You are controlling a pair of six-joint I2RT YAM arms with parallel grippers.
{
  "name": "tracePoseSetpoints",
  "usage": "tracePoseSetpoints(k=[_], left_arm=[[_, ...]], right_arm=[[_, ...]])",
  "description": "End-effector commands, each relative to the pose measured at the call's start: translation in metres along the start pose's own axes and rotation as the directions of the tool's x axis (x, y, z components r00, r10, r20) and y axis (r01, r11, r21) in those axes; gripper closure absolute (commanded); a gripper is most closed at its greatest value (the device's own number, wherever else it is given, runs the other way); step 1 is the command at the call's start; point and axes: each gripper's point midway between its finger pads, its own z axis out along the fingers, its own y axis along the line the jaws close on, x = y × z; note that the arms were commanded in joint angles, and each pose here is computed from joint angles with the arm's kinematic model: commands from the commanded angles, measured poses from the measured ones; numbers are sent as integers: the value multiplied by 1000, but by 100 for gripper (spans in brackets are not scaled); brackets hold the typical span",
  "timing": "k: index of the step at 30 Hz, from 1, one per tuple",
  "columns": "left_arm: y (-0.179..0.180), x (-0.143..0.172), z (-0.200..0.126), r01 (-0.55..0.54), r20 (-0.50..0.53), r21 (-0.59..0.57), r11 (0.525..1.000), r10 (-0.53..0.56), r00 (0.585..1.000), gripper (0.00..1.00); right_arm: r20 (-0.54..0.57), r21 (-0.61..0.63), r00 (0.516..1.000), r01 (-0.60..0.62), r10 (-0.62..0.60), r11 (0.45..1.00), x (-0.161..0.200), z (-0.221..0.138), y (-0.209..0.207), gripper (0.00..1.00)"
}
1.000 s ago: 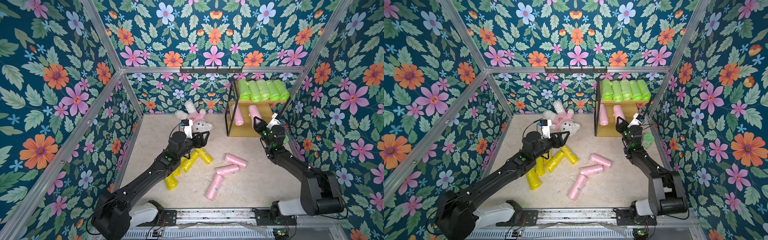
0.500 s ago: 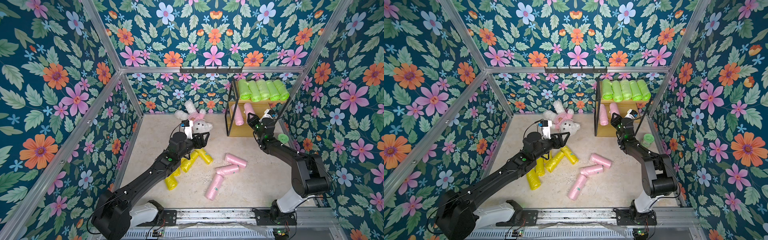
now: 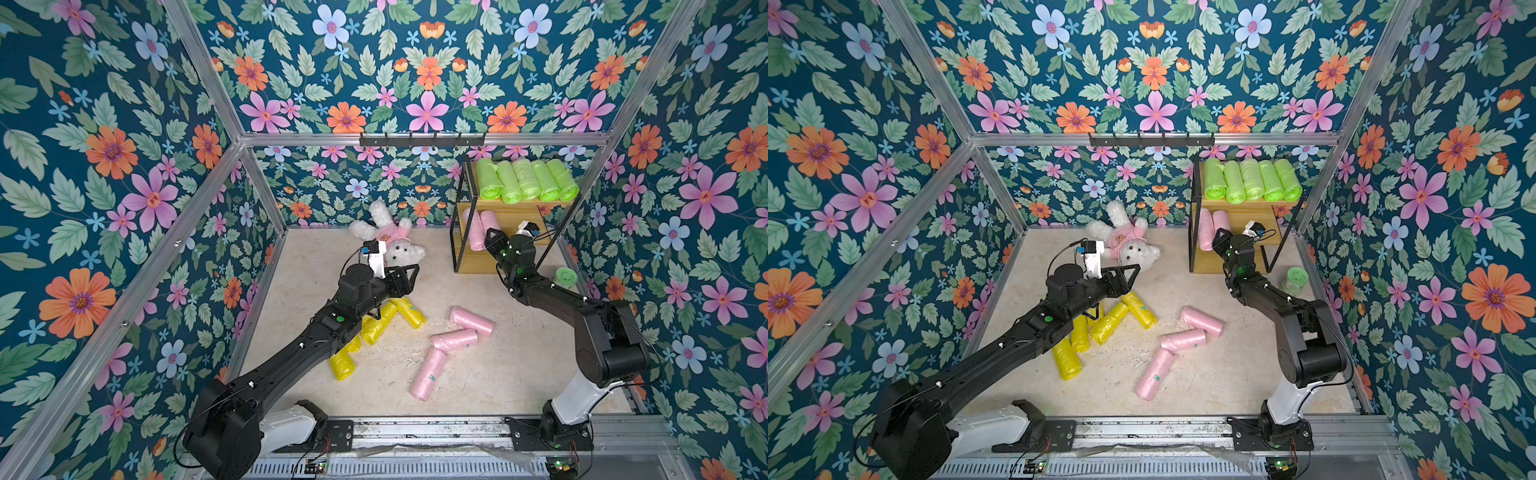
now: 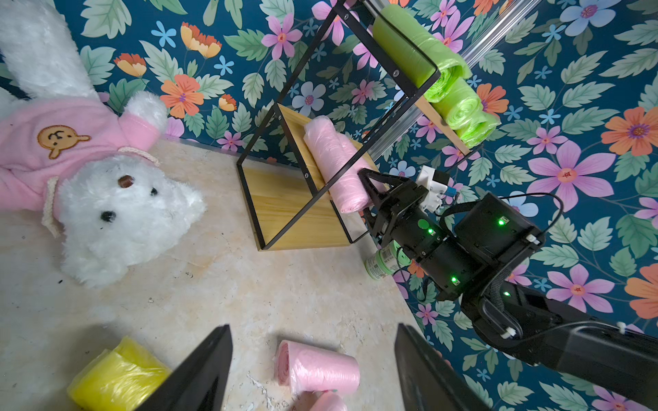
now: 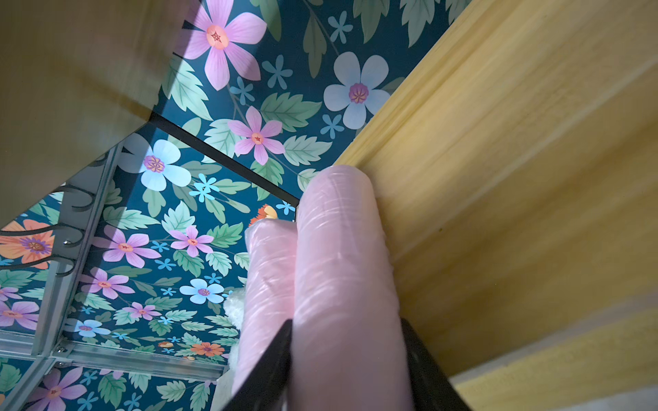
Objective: Sort the rolls of trash bags by color and place them on the shelf
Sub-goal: Place the roll of trash bags on the shelf.
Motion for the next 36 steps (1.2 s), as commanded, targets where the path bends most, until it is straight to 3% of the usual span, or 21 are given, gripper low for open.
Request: tracePoseSetpoints(k=[1,21,30,36], left_arm=[[-5,-5,0,0,19,24,1000,-1,1000,23],[-3,0,-4,-10,11,25,1000,9,1000,22],[-1,3,-2,-24,-1,19,1000,24,1000,22],[4,9,3,-54,-31,-3,999,54,998,22]], right_arm=[[30,-20,999,-11,12,1000,-8,2,8,51],[69,-4,997,37,-37,999,-32,-24,9,18],[68,-31,994,90,-87,996,-35,-59,12,18],[6,-95,992,128,-128,987,-10,-89,17,35]])
